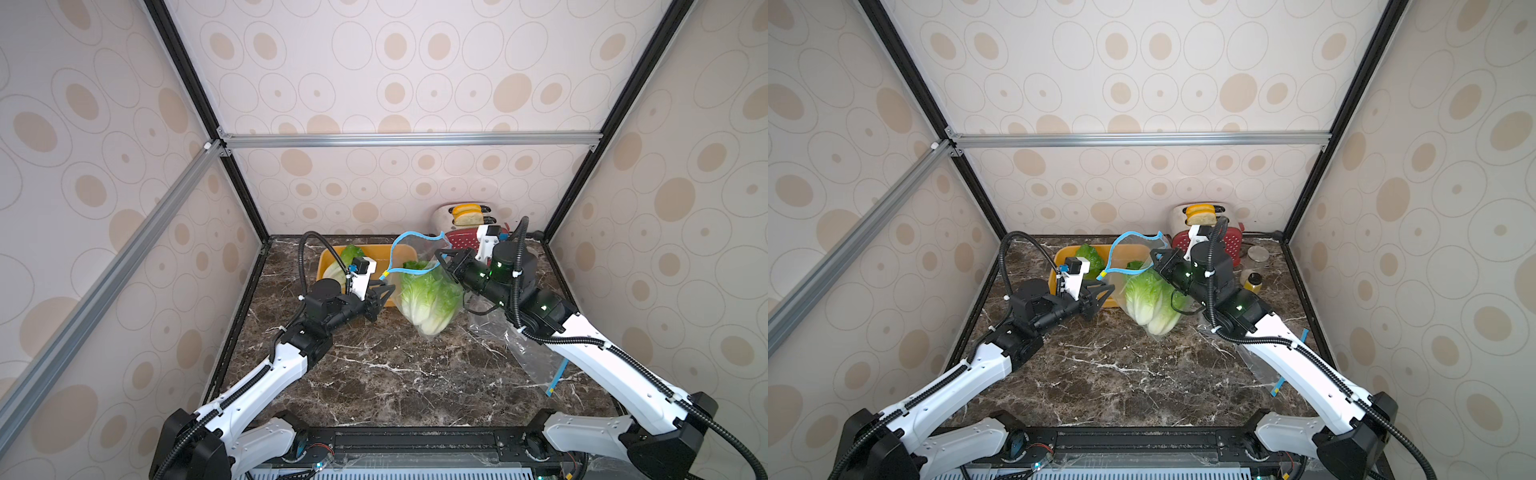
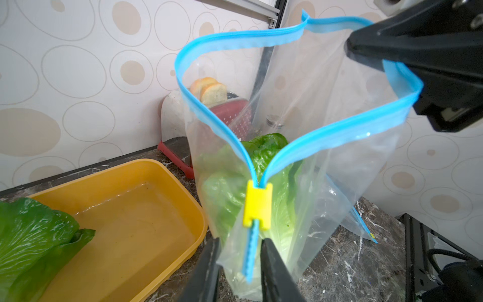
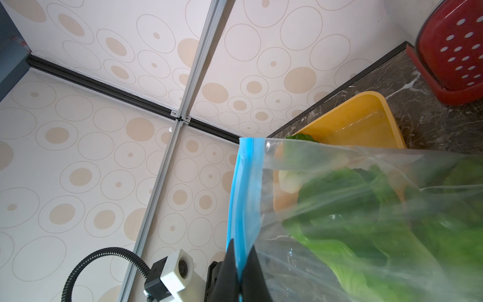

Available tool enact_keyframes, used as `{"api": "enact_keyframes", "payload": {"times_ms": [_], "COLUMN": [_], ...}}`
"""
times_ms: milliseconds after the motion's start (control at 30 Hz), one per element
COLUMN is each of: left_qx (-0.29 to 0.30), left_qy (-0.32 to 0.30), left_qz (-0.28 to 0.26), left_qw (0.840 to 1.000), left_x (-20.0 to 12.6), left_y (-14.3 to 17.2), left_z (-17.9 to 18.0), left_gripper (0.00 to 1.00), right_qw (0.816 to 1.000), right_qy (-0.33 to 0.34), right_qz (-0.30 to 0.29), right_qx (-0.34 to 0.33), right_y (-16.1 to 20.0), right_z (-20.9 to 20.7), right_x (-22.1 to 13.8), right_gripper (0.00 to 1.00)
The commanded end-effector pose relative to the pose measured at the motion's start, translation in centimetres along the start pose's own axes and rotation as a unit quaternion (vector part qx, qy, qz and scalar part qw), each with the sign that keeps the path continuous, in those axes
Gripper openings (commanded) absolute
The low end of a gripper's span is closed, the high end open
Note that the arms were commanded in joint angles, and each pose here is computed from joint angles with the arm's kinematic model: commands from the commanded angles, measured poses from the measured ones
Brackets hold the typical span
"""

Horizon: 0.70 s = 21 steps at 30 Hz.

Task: Put the chinese cabbages into a zipper bag and zip it
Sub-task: Pick up the zipper food storage bag at the center of the board.

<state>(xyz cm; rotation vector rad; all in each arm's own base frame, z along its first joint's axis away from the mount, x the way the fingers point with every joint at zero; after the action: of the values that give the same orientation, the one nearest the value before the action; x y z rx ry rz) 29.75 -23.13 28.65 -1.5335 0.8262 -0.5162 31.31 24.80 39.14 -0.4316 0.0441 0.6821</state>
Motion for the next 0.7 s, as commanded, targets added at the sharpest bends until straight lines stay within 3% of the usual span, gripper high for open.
{"api": "enact_keyframes", "payload": {"times_ms": [0, 200, 367, 500, 667], "left_qx": [0.017, 0.024, 0.033, 0.042, 0.056], "left_qy": [-0.012, -0.029, -0.015, -0.015, -0.004], "left_qz": [-0.051, -0.064, -0.048, -0.022, 0.047], "left_qw": [0.998, 0.997, 0.998, 0.999, 0.997], "left_x": [-0.3, -0.6, -0.5, -1.1, -1.6], "left_y": [-3.2, -4.4, -4.4, -4.2, -3.1], "left_z": [0.1, 0.4, -0.1, -0.3, -0.8], "left_gripper": [0.18, 0.02, 0.00, 0.00, 0.00], "right_qw": [0.999, 0.999, 1.000, 1.000, 0.995], "right_qy": [-0.049, -0.041, -0.027, -0.010, 0.026], "right_qz": [-0.016, -0.015, -0.013, -0.011, 0.033], "right_qx": [0.014, 0.012, 0.004, -0.022, -0.093], "right_y": [-1.1, -0.9, -0.7, -0.8, -0.5], "right_z": [2.5, 1.8, 0.9, 0.1, -1.0], "right_x": [-0.8, -1.1, -1.2, -1.6, -2.3], "right_gripper": [0.00, 0.00, 0.01, 0.19, 0.32]}}
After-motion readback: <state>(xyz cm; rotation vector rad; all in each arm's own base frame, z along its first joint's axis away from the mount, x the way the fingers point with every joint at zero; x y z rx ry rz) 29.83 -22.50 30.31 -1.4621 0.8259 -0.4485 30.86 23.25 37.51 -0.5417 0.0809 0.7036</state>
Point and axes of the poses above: each gripper's point midway between its finger pads, its own x axis out along the fingers, its own z axis along the line the jaws close on, y = z × x, the point moved 1 cm from there along -x, back along the fingers, and after that the axes turned 4 degrees about x, right-handed, at the moved point
